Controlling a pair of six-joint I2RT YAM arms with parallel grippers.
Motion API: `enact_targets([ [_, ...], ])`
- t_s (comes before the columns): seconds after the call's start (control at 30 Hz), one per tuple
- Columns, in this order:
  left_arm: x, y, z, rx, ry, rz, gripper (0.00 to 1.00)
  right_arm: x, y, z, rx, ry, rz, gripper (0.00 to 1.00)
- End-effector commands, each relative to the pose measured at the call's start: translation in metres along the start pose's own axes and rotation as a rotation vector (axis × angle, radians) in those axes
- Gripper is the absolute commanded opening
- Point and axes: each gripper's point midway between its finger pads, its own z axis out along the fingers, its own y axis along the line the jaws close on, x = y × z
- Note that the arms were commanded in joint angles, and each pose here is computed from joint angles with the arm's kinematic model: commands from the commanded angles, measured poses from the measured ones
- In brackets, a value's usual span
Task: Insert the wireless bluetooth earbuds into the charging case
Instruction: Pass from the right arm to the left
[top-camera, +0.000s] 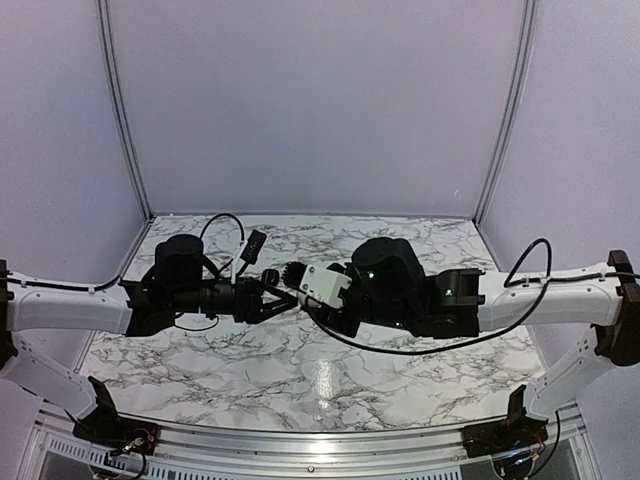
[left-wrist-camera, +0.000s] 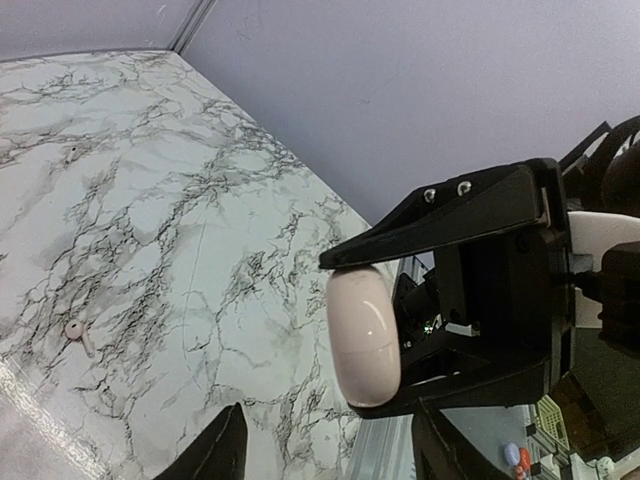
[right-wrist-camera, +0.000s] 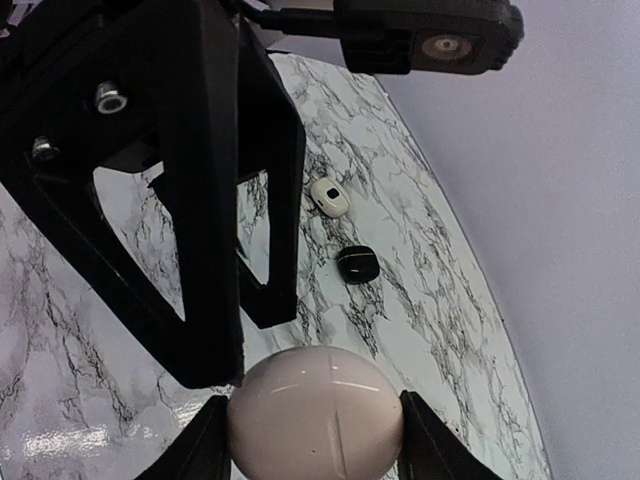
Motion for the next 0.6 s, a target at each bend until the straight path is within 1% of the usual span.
enact_targets([
  [0.0,-0.015,-0.026,0.002,0.093,-0.052,0.054,0.58,-0.023,-0.007,-0.002,0.025,-0.051,0.002,0.44],
  [0.13,-0.015,-0.031,0.004,0.111,-0.057,0.059,0.57,-0.028,-0.004,-0.003,0.020,-0.065,-0.005,0.44],
  [0.57,-0.014,-0.027,0.011,0.102,-0.059,0.048,0.42,-0.040,-0.001,-0.003,0.034,-0.087,-0.020,0.44],
])
